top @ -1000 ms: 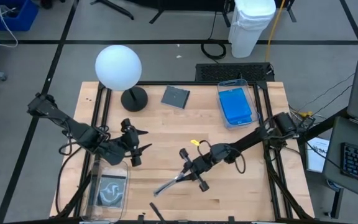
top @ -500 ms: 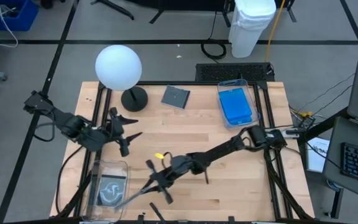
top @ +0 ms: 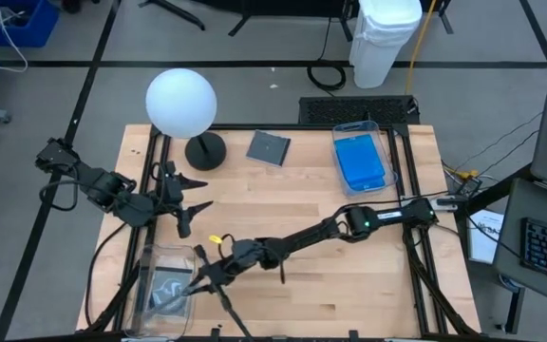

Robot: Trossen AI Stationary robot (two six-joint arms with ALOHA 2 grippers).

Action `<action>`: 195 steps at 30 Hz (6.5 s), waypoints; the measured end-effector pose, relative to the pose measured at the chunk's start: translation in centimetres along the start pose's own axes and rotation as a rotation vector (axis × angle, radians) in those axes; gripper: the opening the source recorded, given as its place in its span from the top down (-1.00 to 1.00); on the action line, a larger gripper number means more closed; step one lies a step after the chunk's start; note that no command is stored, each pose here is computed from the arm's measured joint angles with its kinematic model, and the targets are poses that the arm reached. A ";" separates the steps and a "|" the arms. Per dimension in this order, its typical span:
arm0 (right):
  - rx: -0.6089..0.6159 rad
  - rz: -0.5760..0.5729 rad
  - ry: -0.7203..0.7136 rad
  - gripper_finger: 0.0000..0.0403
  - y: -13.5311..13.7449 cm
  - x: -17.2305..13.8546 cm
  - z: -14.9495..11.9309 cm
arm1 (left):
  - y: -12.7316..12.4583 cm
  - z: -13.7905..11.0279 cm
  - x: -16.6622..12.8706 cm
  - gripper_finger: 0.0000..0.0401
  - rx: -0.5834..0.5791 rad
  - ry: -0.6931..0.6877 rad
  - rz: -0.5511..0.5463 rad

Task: Pick & place jewel cases by type
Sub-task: Put the bottom black CD case into the bottom transparent bin

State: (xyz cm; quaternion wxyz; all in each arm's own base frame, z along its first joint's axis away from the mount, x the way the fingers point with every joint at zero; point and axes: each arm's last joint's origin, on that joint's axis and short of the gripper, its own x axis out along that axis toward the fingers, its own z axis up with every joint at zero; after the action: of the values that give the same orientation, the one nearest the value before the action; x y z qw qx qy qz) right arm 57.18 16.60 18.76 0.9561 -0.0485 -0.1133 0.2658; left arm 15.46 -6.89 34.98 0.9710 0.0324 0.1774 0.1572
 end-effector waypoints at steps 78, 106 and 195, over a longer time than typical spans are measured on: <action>0.264 -0.457 0.801 0.40 4.8 -25.6 7.1 | 10.6 -8.0 18.7 -0.18 -0.214 0.343 0.147; 0.147 -0.575 0.374 0.41 8.7 -36.3 8.0 | 17.1 -8.1 36.9 -0.18 -0.283 0.926 0.281; 0.021 -0.282 0.327 0.41 10.4 -39.0 6.7 | 17.5 -1.7 34.6 0.99 -0.456 0.599 0.149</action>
State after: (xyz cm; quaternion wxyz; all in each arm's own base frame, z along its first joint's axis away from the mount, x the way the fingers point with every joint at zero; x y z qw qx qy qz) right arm 17.85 5.47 16.22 0.9900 -0.0645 0.0406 0.1190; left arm 40.44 20.72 23.91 0.8444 -0.2192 0.4108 0.2651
